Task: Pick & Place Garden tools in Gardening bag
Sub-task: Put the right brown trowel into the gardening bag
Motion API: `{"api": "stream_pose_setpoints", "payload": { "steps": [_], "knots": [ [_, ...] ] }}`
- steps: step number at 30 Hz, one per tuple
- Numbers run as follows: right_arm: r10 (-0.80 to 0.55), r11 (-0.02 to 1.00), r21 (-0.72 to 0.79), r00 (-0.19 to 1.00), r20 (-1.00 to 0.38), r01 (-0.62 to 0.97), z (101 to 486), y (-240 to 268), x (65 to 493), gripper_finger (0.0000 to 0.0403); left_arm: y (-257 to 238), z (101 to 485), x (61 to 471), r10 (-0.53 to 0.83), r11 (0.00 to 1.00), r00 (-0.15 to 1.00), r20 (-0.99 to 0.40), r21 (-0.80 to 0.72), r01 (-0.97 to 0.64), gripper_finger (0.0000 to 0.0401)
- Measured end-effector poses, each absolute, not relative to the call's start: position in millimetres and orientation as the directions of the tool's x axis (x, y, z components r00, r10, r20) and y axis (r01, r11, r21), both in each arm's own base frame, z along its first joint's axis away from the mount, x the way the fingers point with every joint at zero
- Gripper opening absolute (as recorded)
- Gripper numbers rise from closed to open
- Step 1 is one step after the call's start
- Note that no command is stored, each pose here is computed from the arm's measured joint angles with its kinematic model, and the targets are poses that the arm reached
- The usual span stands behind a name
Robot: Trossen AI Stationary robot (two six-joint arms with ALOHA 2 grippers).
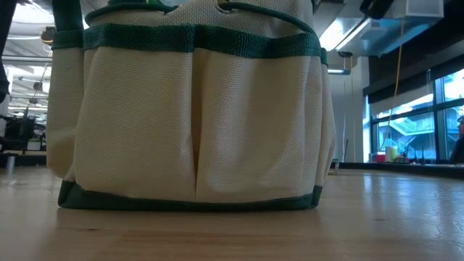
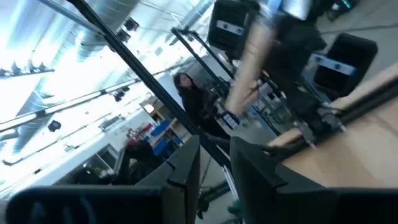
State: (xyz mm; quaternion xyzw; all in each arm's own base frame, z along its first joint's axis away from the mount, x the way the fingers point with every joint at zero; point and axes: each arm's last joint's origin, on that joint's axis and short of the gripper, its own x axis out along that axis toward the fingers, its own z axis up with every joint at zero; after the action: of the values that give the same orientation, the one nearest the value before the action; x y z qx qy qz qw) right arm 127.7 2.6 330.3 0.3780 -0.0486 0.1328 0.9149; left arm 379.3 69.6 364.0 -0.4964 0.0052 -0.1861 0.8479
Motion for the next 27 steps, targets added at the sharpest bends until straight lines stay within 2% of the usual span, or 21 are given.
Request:
{"api": "stream_pose_setpoints", "payload": {
  "steps": [4,8,12,15,19,27],
  "knots": [
    [0.192,0.683,0.632,0.925,0.329,-0.366,343.6,1.4,128.5,0.0091,55.9,377.3,381.3,-0.348,0.382,0.859,0.376,-0.78,0.496,0.0048],
    [0.152,0.75,0.519,0.871,0.466,-0.409,356.1,-2.9,132.9,0.0091,41.7,381.4,382.7,-0.353,0.347,0.815,0.461,-0.744,0.571,0.0048],
    [0.128,0.778,0.508,0.884,0.449,-0.37,360.9,-10.1,148.0,0.0092,31.1,375.5,388.3,-0.36,0.339,0.816,0.453,-0.751,0.566,0.0048],
    [0.171,0.766,0.514,0.893,0.417,-0.387,364.7,-13.6,165.2,0.0105,24.6,374.6,389.4,-0.377,0.335,0.81,0.449,-0.749,0.571,0.0048],
    [0.254,0.752,0.485,0.875,0.412,-0.447,382.4,-14.8,183.9,0.0141,18.4,368.8,393.6,-0.395,0.324,0.805,0.442,-0.753,0.573,0.0048],
    [0.26,0.766,0.468,0.879,0.401,-0.44,404.5,-17.5,203.9,0.0221,12.9,370.0,393.8,-0.397,0.327,0.786,0.473,-0.728,0.603,0.0048]
  ]
}}
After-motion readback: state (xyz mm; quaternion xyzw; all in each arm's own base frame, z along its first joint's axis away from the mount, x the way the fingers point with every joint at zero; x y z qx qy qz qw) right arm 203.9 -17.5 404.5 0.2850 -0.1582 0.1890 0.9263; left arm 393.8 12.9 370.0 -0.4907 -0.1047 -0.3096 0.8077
